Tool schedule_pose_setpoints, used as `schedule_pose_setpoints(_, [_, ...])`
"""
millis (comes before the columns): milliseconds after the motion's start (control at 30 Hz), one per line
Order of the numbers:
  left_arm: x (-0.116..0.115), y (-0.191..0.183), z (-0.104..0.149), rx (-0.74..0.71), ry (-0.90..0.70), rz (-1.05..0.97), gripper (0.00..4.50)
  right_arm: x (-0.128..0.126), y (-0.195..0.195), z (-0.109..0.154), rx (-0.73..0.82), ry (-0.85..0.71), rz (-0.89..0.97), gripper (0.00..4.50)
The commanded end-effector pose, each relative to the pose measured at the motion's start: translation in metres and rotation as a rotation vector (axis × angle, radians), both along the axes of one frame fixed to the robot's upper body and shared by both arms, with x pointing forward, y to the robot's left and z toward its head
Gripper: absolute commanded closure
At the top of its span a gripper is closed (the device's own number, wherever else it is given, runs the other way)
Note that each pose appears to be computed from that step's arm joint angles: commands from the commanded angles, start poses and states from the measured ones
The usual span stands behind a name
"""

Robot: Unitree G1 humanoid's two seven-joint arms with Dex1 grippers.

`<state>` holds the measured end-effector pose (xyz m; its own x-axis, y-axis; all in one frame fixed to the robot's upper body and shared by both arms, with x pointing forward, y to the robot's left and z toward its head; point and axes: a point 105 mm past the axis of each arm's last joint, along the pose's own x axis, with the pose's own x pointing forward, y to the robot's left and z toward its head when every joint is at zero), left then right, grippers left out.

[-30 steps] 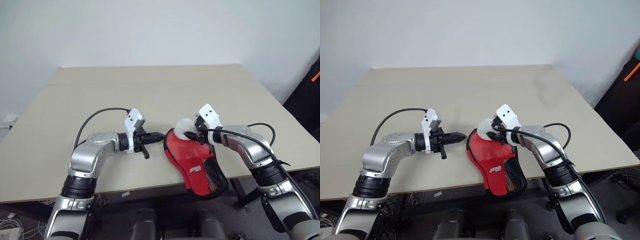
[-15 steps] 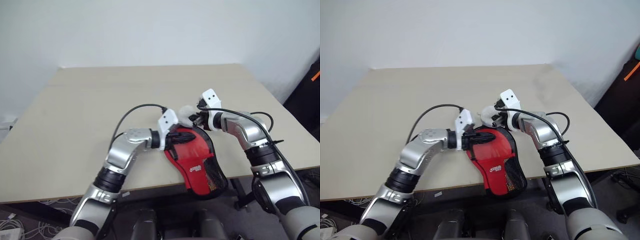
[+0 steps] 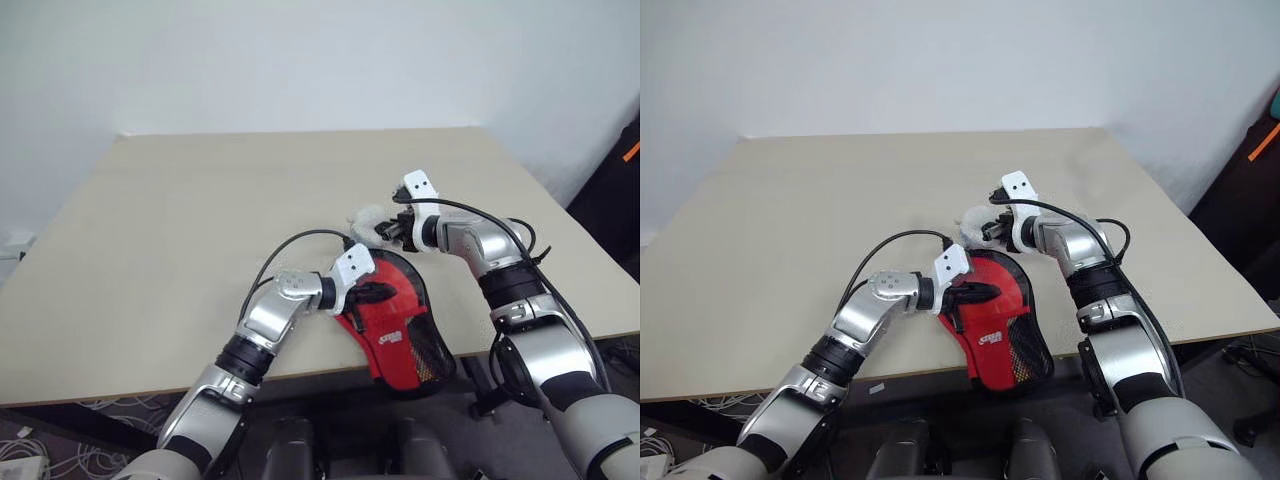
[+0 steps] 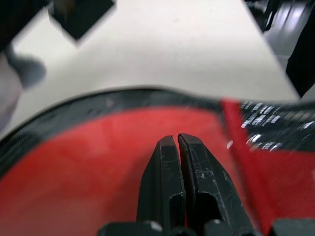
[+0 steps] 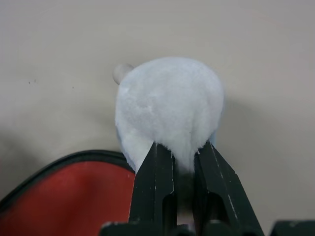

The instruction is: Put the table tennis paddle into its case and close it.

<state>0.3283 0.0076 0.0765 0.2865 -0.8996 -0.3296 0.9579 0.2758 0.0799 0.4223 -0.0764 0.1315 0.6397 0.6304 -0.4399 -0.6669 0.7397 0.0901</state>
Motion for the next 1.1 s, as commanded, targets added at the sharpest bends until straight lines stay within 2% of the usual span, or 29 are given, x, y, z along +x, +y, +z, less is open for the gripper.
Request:
schedule_pose_setpoints(33, [0.004, 0.004, -0.003, 0.05, -0.018, 0.002, 4.5, 0.011, -0.005, 0.024, 0.014, -0.075, -0.023, 4.44])
schedule_pose_setpoints(333, [0.005, 0.013, -0.013, 0.09, 0.01, 0.007, 4.5, 0.024, -0.047, 0.018, -0.072, -0.078, -0.121, 4.44])
schedule_pose_setpoints(567, [0.008, 0.017, -0.016, 0.111, 0.02, 0.012, 4.5, 0.017, -0.076, 0.014, -0.146, -0.071, -0.103, 4.44])
schedule_pose_setpoints(900, [0.011, 0.019, -0.015, 0.122, 0.021, -0.001, 4.5, -0.036, -0.125, 0.01, -0.232, -0.042, -0.012, 4.44])
schedule_pose_setpoints(1100, [0.015, 0.018, -0.012, 0.125, 0.013, -0.019, 4.5, -0.101, -0.135, 0.005, -0.257, 0.009, 0.11, 4.44])
